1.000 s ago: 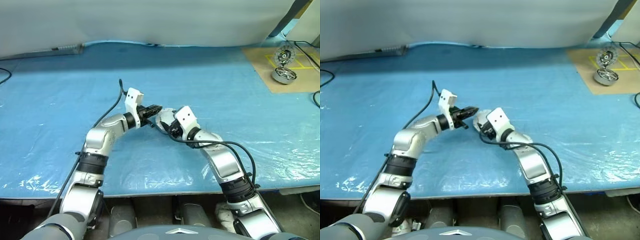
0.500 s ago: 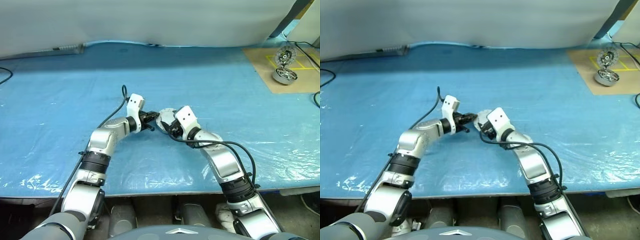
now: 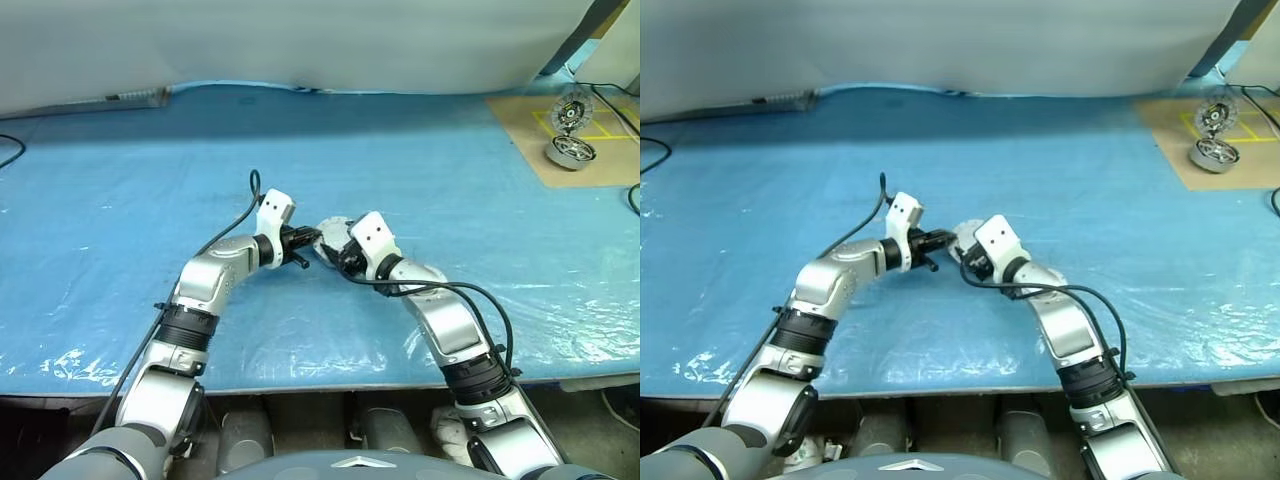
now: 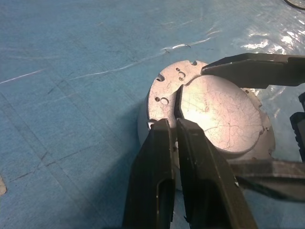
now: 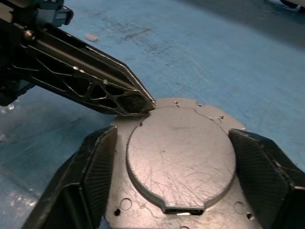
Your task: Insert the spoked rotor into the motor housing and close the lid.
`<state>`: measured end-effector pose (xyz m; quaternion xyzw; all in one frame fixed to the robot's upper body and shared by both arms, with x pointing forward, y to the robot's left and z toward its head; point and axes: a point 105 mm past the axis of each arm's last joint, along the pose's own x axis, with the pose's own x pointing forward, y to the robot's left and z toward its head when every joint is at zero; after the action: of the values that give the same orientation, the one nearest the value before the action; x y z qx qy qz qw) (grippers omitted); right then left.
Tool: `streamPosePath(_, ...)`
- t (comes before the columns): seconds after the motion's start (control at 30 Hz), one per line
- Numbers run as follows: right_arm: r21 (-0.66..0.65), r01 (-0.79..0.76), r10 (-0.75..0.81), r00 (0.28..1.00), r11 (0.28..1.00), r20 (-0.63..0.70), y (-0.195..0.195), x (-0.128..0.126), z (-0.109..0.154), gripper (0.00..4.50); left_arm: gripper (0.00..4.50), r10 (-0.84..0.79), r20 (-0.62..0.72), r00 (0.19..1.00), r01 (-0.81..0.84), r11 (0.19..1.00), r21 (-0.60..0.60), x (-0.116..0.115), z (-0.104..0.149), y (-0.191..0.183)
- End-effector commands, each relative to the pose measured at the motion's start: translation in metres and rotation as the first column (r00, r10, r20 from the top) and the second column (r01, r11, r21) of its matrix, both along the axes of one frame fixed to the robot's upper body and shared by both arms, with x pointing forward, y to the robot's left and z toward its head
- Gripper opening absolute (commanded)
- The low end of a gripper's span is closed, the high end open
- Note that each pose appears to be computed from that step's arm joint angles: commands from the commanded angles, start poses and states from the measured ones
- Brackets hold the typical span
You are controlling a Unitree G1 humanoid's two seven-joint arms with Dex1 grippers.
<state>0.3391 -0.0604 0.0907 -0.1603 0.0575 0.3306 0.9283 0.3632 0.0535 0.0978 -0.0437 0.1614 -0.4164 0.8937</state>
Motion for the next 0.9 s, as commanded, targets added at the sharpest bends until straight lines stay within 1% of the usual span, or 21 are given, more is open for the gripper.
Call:
streamPosePath(0.03, 0.045, -0.008, 0.009, 1.0, 0.999, -0.013, 0.002, -0.005, 0.0, 4.48, 0.28, -0.022, -0.023, 0.999, 0.023, 0.999, 0.023, -0.006, -0.01, -0.003)
streamPosePath(0.07, 0.065, 0.004, -0.004, 1.0, 0.998, -0.004, -0.001, -0.005, 0.004, 4.48, 0.28, -0.022, -0.02, 1.0, 0.022, 0.999, 0.023, -0.006, -0.009, -0.003)
streamPosePath(0.2, 0.24, 0.011, -0.008, 1.0, 0.971, -0.014, -0.01, -0.009, 0.031, 4.48, 0.28, -0.025, -0.01, 1.0, 0.025, 0.999, 0.022, -0.005, -0.008, -0.004)
streamPosePath(0.3, 0.37, 0.035, -0.022, 0.999, 0.929, -0.039, -0.018, -0.011, 0.048, 4.48, 0.28, -0.033, -0.002, 0.999, 0.033, 0.999, 0.021, -0.005, -0.007, -0.006)
streamPosePath(0.4, 0.469, 0.051, -0.013, 0.997, 0.882, -0.082, -0.023, -0.015, 0.057, 4.48, 0.28, -0.036, 0.002, 0.999, 0.036, 0.999, 0.021, -0.005, -0.007, -0.007)
streamPosePath(0.47, 0.505, 0.078, -0.023, 0.993, 0.859, -0.115, -0.025, -0.015, 0.057, 4.48, 0.28, -0.038, 0.004, 0.999, 0.038, 0.999, 0.021, -0.005, -0.007, -0.008)
streamPosePath(0.57, 0.541, 0.157, -0.055, 0.978, 0.826, -0.199, -0.032, -0.012, 0.05, 4.48, 0.28, -0.04, 0.007, 0.999, 0.04, 0.999, 0.02, -0.004, -0.006, -0.009)
streamPosePath(0.63, 0.545, 0.245, -0.101, 0.955, 0.802, -0.28, -0.04, -0.007, 0.037, 4.48, 0.28, -0.041, 0.01, 0.999, 0.041, 0.999, 0.019, -0.004, -0.006, -0.009)
streamPosePath(0.73, 0.54, 0.325, -0.132, 0.922, 0.777, -0.364, -0.046, -0.004, 0.024, 4.48, 0.28, -0.043, 0.012, 0.999, 0.042, 0.999, 0.016, -0.004, -0.005, -0.01)
streamPosePath(0.9, 0.552, 0.422, -0.167, 0.876, 0.719, -0.452, -0.052, 0.004, 0.016, 4.48, 0.28, -0.045, 0.015, 0.999, 0.045, 0.999, 0.014, -0.005, -0.005, -0.011)
